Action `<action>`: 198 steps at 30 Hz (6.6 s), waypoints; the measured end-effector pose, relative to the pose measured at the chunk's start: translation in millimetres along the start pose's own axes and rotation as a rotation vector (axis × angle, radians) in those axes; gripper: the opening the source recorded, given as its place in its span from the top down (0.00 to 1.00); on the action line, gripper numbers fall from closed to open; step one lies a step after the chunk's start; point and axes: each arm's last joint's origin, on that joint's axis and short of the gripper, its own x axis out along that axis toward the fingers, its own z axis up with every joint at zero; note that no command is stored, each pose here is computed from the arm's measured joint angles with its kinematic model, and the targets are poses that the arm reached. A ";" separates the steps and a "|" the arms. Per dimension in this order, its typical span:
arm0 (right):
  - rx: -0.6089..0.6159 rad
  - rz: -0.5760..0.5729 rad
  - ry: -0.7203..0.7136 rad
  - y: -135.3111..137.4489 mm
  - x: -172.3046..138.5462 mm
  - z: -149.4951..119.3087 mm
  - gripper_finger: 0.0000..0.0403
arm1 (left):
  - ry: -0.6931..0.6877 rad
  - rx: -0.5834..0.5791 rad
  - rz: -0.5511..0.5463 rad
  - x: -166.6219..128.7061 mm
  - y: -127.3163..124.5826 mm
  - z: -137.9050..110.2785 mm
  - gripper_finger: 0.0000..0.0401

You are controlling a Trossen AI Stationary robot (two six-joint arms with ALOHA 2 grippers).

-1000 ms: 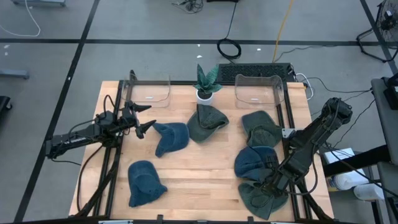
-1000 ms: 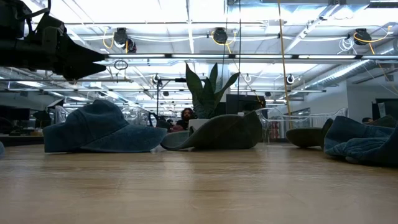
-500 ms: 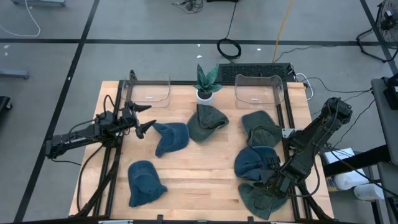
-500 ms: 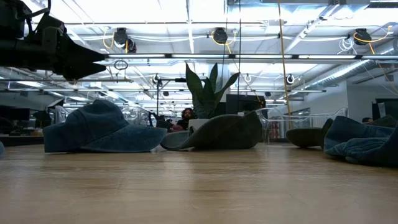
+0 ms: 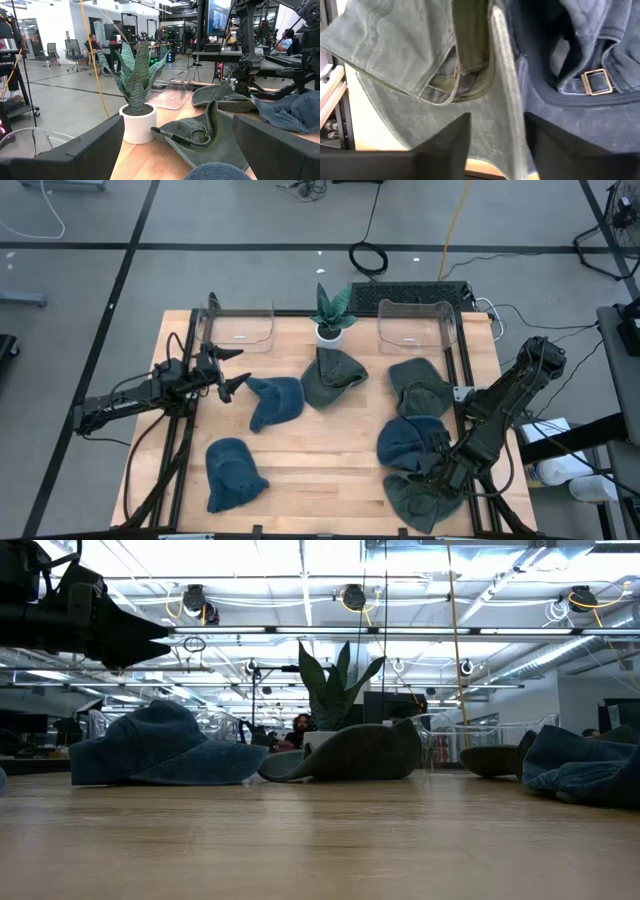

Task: Pick & Place hat
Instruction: Put the bottom right green cap into the left transparent bin

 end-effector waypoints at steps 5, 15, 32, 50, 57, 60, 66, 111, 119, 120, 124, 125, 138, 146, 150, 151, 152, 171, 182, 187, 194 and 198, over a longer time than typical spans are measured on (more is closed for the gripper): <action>-0.028 0.043 0.037 1.5 0.0 -0.9 0.86 | 0.000 0.000 0.000 0.0 0.0 0.1 0.06; -0.063 0.060 0.059 1.5 -0.6 -2.0 0.98 | 0.000 0.000 0.000 0.0 0.0 -0.1 0.06; -0.004 0.151 -0.154 -20.1 -47.2 -11.1 1.00 | 0.000 0.000 0.000 0.0 0.0 -0.1 0.06; 0.031 0.207 -0.312 -42.8 -75.3 -16.0 1.00 | 0.000 0.000 0.000 0.0 0.0 -0.1 0.06; 0.047 0.184 -0.305 -48.5 -77.4 -19.8 1.00 | 0.000 0.000 0.000 0.0 0.0 -0.1 0.06; 0.050 0.163 -0.310 -48.2 -75.8 -18.3 1.00 | 0.000 0.000 0.000 0.0 0.0 0.0 0.06; 0.061 0.125 -0.253 -50.2 -52.1 -17.3 1.00 | 0.000 0.000 -0.001 0.0 0.0 0.0 0.06; 0.062 0.265 -0.313 -42.0 -13.6 -8.3 0.75 | 0.000 0.000 0.000 0.0 0.0 0.0 0.06; 0.060 0.265 -0.303 -34.7 -4.1 -1.9 0.79 | 0.000 0.000 0.000 0.0 0.0 -0.1 0.06; 0.063 0.266 -0.301 -33.6 -2.9 -1.2 0.79 | 0.000 0.000 0.000 0.0 0.0 0.0 0.06; 0.071 0.282 -0.305 -28.6 0.7 1.6 0.80 | 0.000 0.000 0.000 0.0 0.0 -0.1 0.06; 0.070 0.284 -0.307 -27.6 1.5 2.3 0.80 | 0.000 0.000 0.000 0.0 0.0 -0.1 0.06; 0.001 0.272 -0.306 -25.9 4.8 3.1 0.98 | 0.001 0.000 0.000 0.0 0.0 -0.1 0.06; -0.063 0.289 -0.353 -27.2 -4.1 0.6 0.99 | 0.000 0.000 0.000 0.0 0.0 -0.1 0.06; -0.111 0.263 -0.436 -27.0 -14.3 2.1 0.99 | 0.001 0.000 0.000 0.0 0.0 -0.1 0.06; -0.118 0.253 -0.465 -26.9 -17.5 2.9 0.99 | 0.000 0.000 0.000 0.0 0.0 -0.1 0.06; -0.129 0.242 -0.497 -26.5 -20.8 3.9 0.99 | 0.001 0.000 0.000 0.0 0.0 -0.1 0.06; -0.170 -0.439 -1.131 -30.2 -52.5 27.4 1.00 | 0.000 0.000 0.000 0.0 0.0 -0.1 0.06; 0.057 -0.603 -1.309 -41.3 -71.0 45.9 1.00 | 0.000 0.000 -0.001 0.0 0.0 0.0 0.06; 0.061 -0.693 -1.351 -48.0 -75.7 63.9 1.00 | 0.000 0.000 0.000 0.0 0.0 0.0 0.06; 0.093 -0.853 -1.443 -64.5 -89.3 88.8 1.00 | -0.008 -0.001 0.000 0.0 0.0 0.7 0.06; 0.111 -0.907 -1.496 -78.7 -95.5 99.7 1.00 | -0.007 -0.002 0.000 0.0 0.0 0.7 0.06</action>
